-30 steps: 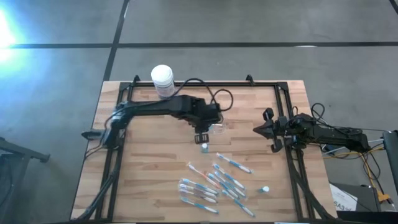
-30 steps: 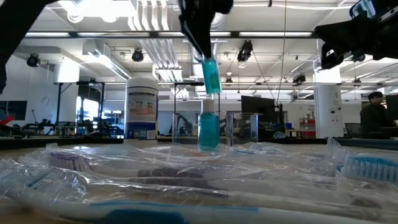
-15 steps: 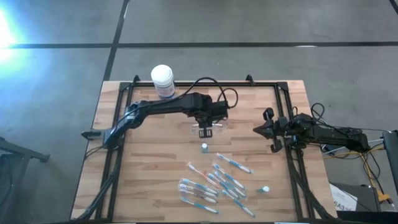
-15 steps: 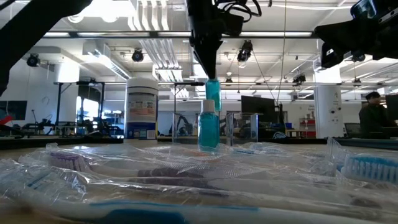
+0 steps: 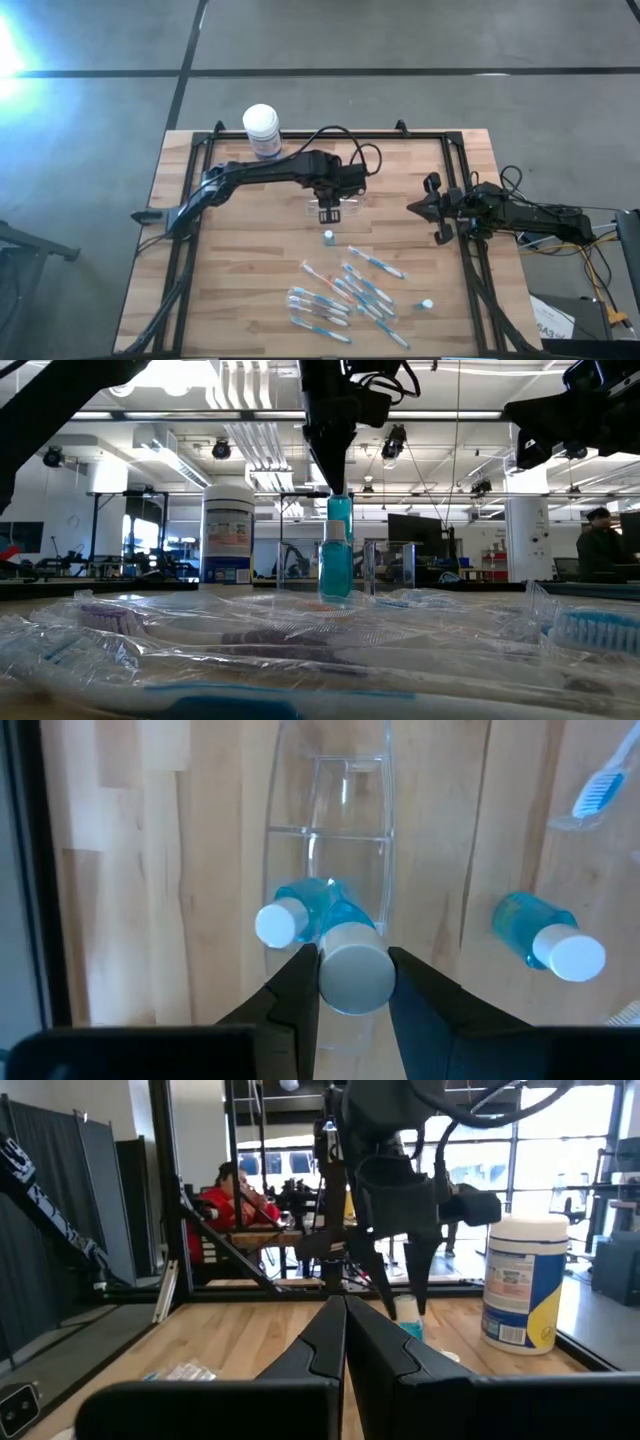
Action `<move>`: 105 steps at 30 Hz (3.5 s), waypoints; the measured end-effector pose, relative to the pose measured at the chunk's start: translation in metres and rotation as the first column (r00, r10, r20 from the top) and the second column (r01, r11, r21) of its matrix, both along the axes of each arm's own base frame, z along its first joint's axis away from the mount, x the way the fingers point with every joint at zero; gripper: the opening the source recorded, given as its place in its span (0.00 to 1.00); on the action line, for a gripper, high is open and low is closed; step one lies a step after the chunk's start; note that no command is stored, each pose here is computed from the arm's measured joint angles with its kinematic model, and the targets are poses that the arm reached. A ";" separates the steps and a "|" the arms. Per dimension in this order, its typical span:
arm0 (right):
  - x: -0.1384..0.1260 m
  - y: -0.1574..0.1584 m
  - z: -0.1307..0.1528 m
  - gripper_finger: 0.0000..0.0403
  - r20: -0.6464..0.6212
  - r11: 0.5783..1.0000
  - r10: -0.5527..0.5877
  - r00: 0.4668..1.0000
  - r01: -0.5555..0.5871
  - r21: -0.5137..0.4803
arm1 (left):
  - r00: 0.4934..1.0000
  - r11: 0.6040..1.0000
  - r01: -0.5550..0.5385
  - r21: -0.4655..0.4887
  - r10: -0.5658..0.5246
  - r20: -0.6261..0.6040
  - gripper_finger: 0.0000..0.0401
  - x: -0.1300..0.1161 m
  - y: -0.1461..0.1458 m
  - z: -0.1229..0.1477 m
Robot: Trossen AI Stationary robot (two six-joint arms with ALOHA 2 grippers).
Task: Pick & Place toothbrushing station
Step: Put the blue mouthwash in the transparent organizer
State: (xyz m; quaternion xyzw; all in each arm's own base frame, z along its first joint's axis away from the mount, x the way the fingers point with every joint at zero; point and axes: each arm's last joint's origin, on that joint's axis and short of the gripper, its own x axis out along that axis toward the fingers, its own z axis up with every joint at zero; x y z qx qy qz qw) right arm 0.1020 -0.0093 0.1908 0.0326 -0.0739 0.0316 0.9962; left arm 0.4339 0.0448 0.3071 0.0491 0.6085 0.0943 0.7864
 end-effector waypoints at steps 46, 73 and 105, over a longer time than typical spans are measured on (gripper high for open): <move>0.000 0.000 0.000 0.02 -0.002 1.000 0.004 1.000 -0.004 0.004 | 0.999 0.995 -0.035 -0.093 0.033 -0.018 0.28 0.008 0.010 -0.060; 0.000 0.000 0.000 0.02 -0.001 1.000 0.003 1.000 -0.003 0.009 | 0.997 0.993 -0.070 -0.098 0.066 -0.043 0.41 -0.001 0.009 -0.030; 0.000 0.000 0.000 0.02 0.001 0.999 0.009 1.000 -0.009 0.038 | 0.403 0.962 0.097 -0.254 0.195 0.894 0.02 -0.232 -0.038 -0.035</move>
